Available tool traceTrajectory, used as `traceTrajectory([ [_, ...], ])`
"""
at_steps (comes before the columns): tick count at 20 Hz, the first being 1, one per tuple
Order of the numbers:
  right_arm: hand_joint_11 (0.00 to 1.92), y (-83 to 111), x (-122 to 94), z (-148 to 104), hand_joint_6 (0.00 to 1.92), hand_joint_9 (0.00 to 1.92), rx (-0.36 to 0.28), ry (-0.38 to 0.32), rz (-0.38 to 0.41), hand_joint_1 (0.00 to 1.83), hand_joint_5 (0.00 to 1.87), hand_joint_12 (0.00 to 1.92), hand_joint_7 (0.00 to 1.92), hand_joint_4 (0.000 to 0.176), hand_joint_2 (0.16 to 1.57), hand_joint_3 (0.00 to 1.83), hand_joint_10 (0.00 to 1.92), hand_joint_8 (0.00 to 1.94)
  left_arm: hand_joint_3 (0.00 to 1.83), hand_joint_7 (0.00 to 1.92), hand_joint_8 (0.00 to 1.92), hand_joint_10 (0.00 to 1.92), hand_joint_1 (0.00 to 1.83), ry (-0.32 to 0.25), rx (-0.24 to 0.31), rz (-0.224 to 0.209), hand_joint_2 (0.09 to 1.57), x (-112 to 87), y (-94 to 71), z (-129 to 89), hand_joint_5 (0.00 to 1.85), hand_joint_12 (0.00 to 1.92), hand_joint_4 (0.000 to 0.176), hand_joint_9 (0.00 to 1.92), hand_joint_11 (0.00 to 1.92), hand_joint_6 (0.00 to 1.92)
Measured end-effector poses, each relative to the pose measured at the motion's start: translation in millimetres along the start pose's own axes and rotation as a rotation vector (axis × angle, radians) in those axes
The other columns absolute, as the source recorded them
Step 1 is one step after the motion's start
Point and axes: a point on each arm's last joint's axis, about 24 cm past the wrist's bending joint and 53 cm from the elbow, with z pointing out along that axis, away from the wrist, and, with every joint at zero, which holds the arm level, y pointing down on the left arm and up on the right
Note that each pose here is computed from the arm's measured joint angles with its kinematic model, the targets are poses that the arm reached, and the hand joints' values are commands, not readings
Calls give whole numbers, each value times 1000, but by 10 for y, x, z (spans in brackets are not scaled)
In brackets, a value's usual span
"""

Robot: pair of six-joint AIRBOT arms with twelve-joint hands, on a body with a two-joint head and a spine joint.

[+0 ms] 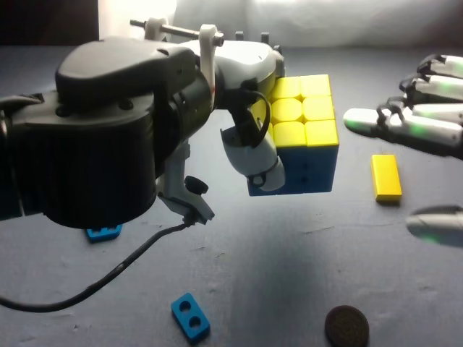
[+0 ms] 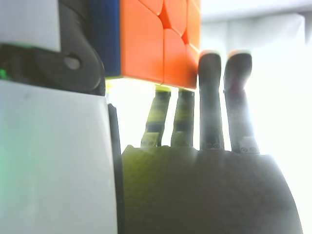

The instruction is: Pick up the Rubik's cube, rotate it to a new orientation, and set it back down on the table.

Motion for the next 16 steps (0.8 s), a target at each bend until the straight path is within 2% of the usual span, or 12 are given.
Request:
traceTrajectory([
  [1, 47, -46, 30, 56, 20, 228, 26, 17, 15, 0, 104, 1907, 438, 0, 1277, 0, 1506, 470, 1, 401, 1902, 1921, 1074, 0, 3, -1, 1368, -35, -29, -20, 612, 1921, 0, 258, 259, 1531],
  [3, 169, -85, 77, 126, 1, 303, 52, 44, 29, 0, 73, 1921, 410, 0, 1274, 0, 1826, 1110, 0, 466, 1874, 1921, 1093, -12, 4, -2, 1365, -107, -48, -35, 631, 1921, 0, 274, 262, 1487],
  [5, 187, -112, 81, 159, 5, 274, 69, 52, 40, 0, 61, 1921, 364, 0, 1284, 2, 1920, 1293, 3, 450, 1893, 1921, 1081, -19, 0, 2, 1376, -132, -37, -51, 612, 1921, 0, 274, 278, 1520],
  [7, 136, -121, 65, 202, 0, 222, 79, 50, 52, 8, 32, 1921, 311, 0, 1291, 3, 1921, 1346, 5, 440, 1904, 1921, 1068, -16, -8, -2, 1386, -117, -23, -61, 593, 1921, 0, 277, 270, 1551],
  [10, 117, -116, 7, 260, 9, 291, 85, 38, 65, 0, 58, 1921, 404, 0, 1289, 0, 1845, 1207, 2, 436, 1915, 1921, 1079, -4, 8, 1, 1383, -70, -70, -85, 608, 1921, 0, 276, 281, 1524],
  [12, 94, -109, 13, 278, 10, 277, 85, 42, 67, 0, 65, 1921, 399, 0, 1287, 0, 1833, 1196, 0, 447, 1892, 1921, 1082, 3, 11, -3, 1376, -54, -79, -87, 619, 1921, 0, 258, 271, 1512],
  [16, 1, -80, 9, 298, 11, 228, 80, 40, 70, 0, 32, 1921, 353, 0, 1271, 0, 1821, 1200, 7, 454, 1906, 1921, 1039, 1, 9, -2, 1405, -59, -74, -87, 520, 1921, 0, 226, 233, 1628],
])
